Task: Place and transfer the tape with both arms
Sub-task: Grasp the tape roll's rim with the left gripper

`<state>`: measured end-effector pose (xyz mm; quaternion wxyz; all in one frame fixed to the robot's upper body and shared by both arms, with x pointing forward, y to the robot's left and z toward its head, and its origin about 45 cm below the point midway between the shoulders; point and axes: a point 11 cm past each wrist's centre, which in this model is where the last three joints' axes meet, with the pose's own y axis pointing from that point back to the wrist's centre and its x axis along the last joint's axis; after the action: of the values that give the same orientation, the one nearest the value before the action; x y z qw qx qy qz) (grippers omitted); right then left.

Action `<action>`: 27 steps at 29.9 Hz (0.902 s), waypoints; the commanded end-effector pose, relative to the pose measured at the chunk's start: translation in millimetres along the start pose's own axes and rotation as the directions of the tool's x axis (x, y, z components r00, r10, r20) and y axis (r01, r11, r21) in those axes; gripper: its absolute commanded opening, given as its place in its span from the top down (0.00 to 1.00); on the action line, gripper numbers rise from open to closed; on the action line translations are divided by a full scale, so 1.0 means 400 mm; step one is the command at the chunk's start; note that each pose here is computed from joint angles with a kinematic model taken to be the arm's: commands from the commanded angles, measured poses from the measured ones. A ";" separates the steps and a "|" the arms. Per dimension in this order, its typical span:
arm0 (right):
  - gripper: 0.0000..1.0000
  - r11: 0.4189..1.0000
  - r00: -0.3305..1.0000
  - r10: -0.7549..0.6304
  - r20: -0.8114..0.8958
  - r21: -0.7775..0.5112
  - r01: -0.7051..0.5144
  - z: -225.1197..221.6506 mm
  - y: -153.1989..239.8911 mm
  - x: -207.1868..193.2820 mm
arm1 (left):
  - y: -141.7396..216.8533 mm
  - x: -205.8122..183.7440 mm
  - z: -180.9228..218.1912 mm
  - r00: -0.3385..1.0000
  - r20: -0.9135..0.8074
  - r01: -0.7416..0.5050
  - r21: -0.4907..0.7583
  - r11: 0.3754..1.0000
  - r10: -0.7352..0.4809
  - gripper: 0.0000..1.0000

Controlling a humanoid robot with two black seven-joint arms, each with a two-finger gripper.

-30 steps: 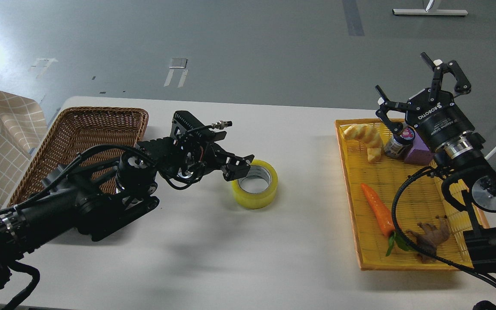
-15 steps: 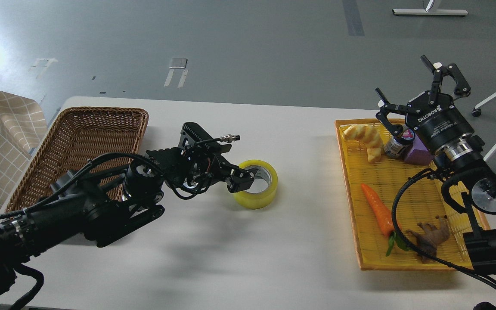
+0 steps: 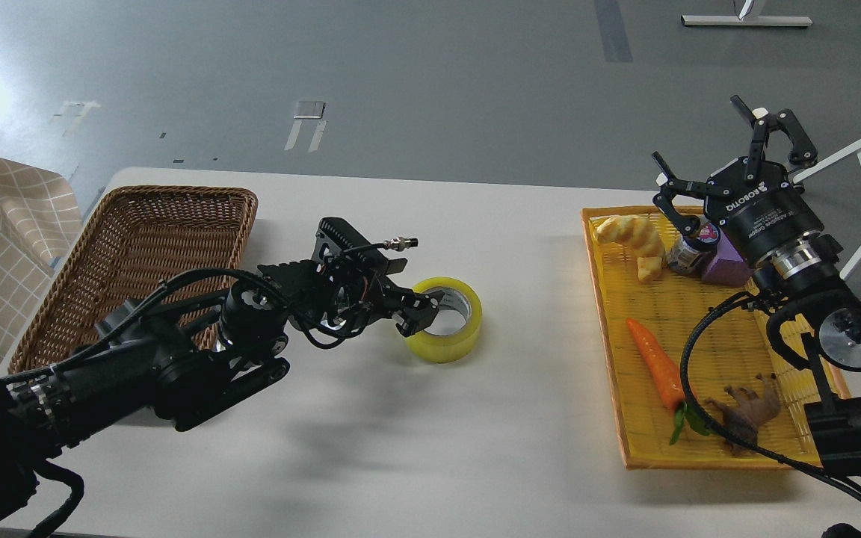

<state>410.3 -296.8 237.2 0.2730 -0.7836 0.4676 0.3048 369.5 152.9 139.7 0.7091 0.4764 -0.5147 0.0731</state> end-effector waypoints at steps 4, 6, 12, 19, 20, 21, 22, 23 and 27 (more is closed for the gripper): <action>0.00 1.000 1.000 0.001 0.000 -0.001 -0.001 0.001 0.001 0.001 | -0.002 -0.025 -0.001 1.000 -0.013 0.019 0.006 1.000 -0.019 0.22; 0.00 1.000 1.000 0.001 0.000 -0.001 -0.001 0.001 0.001 0.001 | -0.005 -0.024 0.003 1.000 -0.014 0.018 0.004 1.000 -0.018 0.22; 0.00 1.000 1.000 0.002 0.001 -0.002 -0.002 0.002 0.002 0.002 | -0.013 -0.026 0.008 1.000 -0.024 0.018 0.001 1.000 -0.018 0.25; 0.00 1.000 1.000 0.002 0.001 -0.002 -0.002 0.002 0.002 0.002 | -0.014 -0.033 0.011 0.999 -0.027 0.023 0.002 1.000 -0.023 0.40; 0.00 1.000 1.000 0.002 0.001 -0.002 -0.002 0.002 0.002 0.002 | -0.014 -0.036 0.009 0.999 -0.029 0.025 0.004 1.000 -0.025 0.42; 0.00 1.000 1.000 0.004 0.001 -0.002 -0.004 0.003 0.003 0.003 | -0.014 -0.038 0.010 0.999 -0.030 0.026 0.001 1.000 -0.026 0.43; 0.00 1.000 1.000 0.003 0.001 0.000 -0.003 0.001 0.002 0.002 | -0.014 -0.046 0.012 0.999 -0.034 0.032 0.001 0.999 -0.032 0.44; 0.00 1.000 1.000 0.004 0.001 -0.001 -0.004 0.002 0.004 0.003 | -0.014 -0.050 0.012 0.999 -0.036 0.035 0.001 0.999 -0.035 0.45; 0.00 1.000 1.000 0.002 0.002 -0.002 -0.002 0.003 0.002 0.001 | -0.015 -0.063 0.002 0.998 -0.041 0.047 0.015 0.999 -0.047 0.65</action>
<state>409.3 -297.4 235.6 0.2724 -0.7826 0.4686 0.3060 360.9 155.4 119.2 0.7182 0.4867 -0.4922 0.0705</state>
